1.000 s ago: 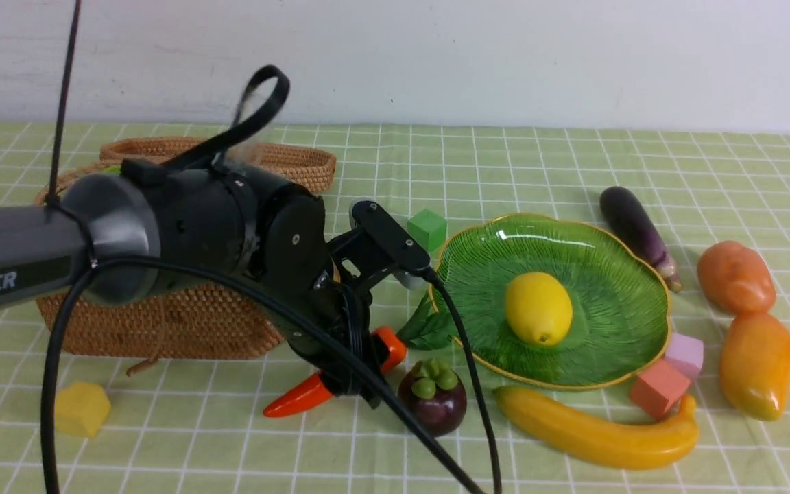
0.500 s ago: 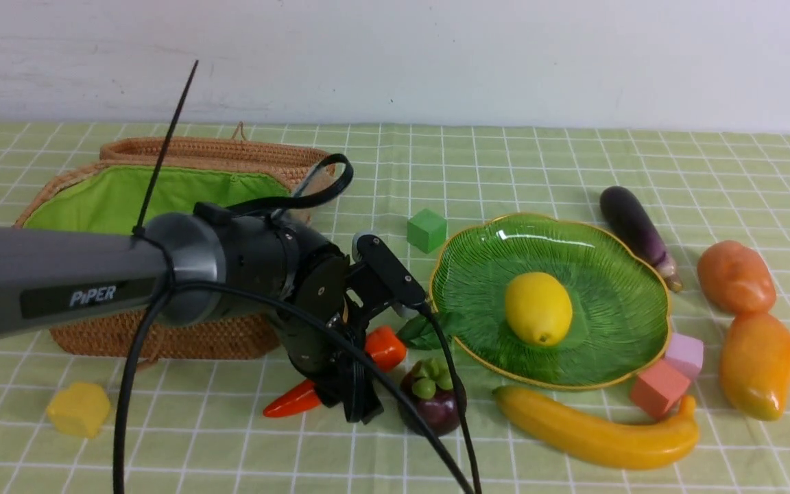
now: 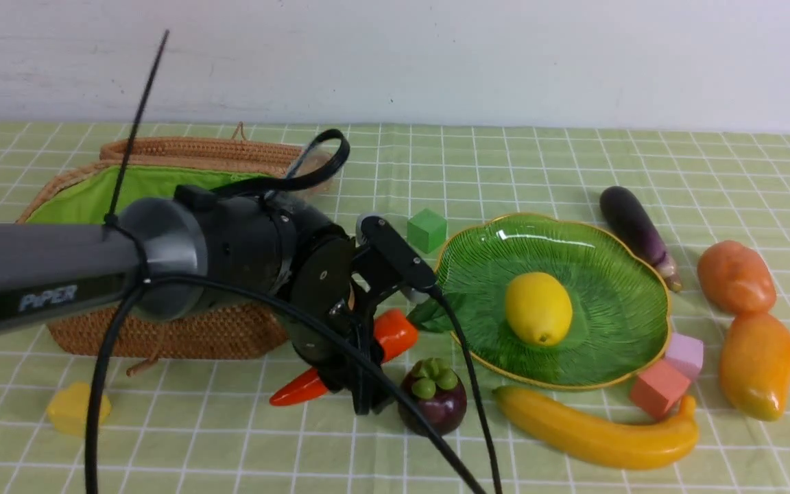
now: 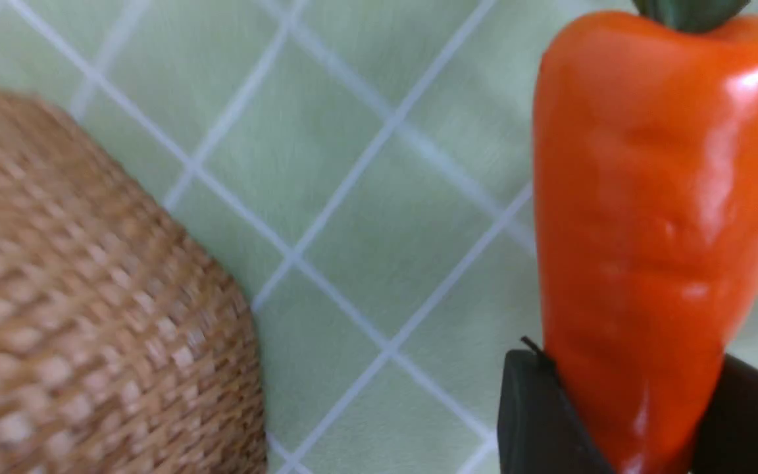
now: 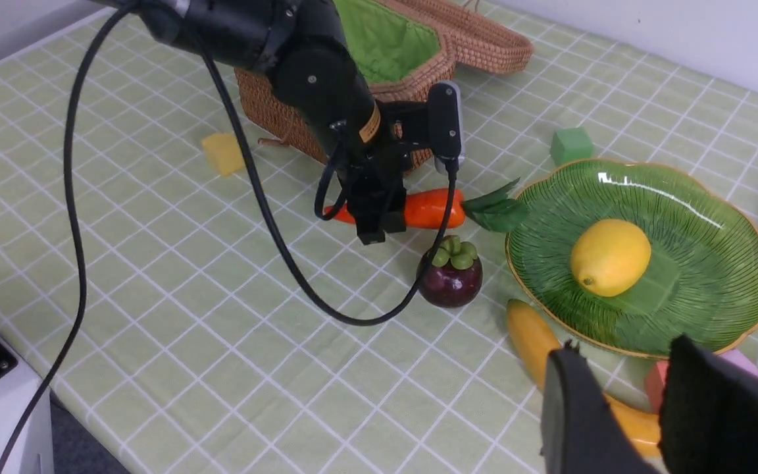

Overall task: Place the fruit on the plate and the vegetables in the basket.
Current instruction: Use the left arm to grab a carrot and put it into the left basket

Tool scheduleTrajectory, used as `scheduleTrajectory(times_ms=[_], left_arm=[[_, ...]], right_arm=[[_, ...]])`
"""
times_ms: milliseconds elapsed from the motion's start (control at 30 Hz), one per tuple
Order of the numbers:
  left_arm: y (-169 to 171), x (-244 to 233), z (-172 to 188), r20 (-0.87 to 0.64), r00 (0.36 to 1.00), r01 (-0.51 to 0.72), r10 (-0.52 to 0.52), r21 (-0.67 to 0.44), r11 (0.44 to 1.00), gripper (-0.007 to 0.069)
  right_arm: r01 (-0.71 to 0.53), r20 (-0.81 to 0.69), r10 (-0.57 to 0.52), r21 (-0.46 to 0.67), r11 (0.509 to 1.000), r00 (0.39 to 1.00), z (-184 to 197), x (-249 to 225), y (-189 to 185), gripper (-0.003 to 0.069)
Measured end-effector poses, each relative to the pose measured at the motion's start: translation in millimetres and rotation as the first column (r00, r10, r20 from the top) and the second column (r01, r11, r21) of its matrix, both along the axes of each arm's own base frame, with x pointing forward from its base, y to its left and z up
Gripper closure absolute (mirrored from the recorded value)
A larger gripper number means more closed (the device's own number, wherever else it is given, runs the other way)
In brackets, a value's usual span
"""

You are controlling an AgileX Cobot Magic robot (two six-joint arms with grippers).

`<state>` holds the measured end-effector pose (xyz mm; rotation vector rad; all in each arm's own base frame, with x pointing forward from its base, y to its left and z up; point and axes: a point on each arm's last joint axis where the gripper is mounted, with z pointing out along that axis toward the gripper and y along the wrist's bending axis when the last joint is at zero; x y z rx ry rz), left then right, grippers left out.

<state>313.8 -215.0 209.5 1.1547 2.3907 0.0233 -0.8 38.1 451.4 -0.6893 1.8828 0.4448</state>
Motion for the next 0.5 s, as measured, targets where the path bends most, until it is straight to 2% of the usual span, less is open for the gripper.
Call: scheduleTrajectory(times_ms=[167,500], left_arm=[[-3.8,-18.0,37.5,0.067,0.997,0.034,-0.031,-0.049,0.998,0.0353],[10.7,-35.4,79.2,0.121,0.993,0.027,-0.016,-0.086,0.996,0.0353]], right_arm=[[0.001,0.000,-0.001,0.000,1.000,1.000,0.0,0.0,0.0,0.0447],[0.001,0.000,-0.001,0.000,1.000,1.000,0.0,0.0,0.0,0.0447]])
